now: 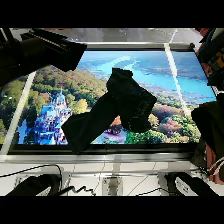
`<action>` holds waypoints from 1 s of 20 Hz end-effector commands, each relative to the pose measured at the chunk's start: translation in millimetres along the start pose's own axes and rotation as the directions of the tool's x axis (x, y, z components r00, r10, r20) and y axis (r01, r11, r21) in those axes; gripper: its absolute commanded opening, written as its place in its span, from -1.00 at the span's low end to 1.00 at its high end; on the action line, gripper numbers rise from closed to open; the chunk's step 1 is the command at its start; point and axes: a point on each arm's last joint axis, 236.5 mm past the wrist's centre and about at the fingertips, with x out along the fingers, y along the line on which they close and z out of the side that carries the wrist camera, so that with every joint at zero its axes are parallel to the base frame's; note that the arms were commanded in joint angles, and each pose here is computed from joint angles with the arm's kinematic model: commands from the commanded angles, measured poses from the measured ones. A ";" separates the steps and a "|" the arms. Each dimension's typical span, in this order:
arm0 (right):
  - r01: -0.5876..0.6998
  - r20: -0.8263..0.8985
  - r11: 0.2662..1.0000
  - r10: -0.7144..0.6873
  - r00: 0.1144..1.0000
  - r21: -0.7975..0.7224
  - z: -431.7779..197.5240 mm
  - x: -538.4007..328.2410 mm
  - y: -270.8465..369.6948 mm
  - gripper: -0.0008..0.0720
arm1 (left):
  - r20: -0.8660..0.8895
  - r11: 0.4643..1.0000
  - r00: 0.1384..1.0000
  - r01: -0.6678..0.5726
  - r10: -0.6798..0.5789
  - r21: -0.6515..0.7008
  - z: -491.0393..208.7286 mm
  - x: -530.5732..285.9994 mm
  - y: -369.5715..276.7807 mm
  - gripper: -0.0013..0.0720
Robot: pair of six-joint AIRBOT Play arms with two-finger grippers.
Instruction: Fold the clothes and pants, and hang the long-sleeved shirts on hangers.
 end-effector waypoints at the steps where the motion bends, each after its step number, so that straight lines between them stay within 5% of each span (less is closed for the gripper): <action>1: 0.000 0.000 1.000 0.000 1.000 0.000 0.0 0.0 0.1 -0.87 | 0.000 1.000 1.000 -0.001 0.001 0.000 -0.1 0.1 0.4 0.97; 10: -0.001 0.000 1.000 0.001 1.000 0.000 0.2 0.0 0.2 -0.87 | 0.000 1.000 1.000 0.000 0.000 0.000 -0.1 0.2 0.2 0.97; 15: -0.020 0.153 1.000 0.020 0.988 0.003 37.7 0.3 5.3 -0.87 | 0.001 1.000 1.000 0.003 -0.003 -0.004 0.1 0.2 -0.6 0.97; 18: -0.068 -0.117 0.995 0.058 0.991 -0.078 -28.3 40.9 21.6 -0.87 | 0.001 1.000 1.000 0.006 -0.006 -0.007 0.1 0.2 -1.5 0.97; 20: -0.249 -0.350 0.962 0.194 0.916 -0.117 -101.2 72.9 63.4 -0.88 | -0.014 1.000 1.000 0.017 -0.017 -0.013 -3.5 0.3 -4.0 0.97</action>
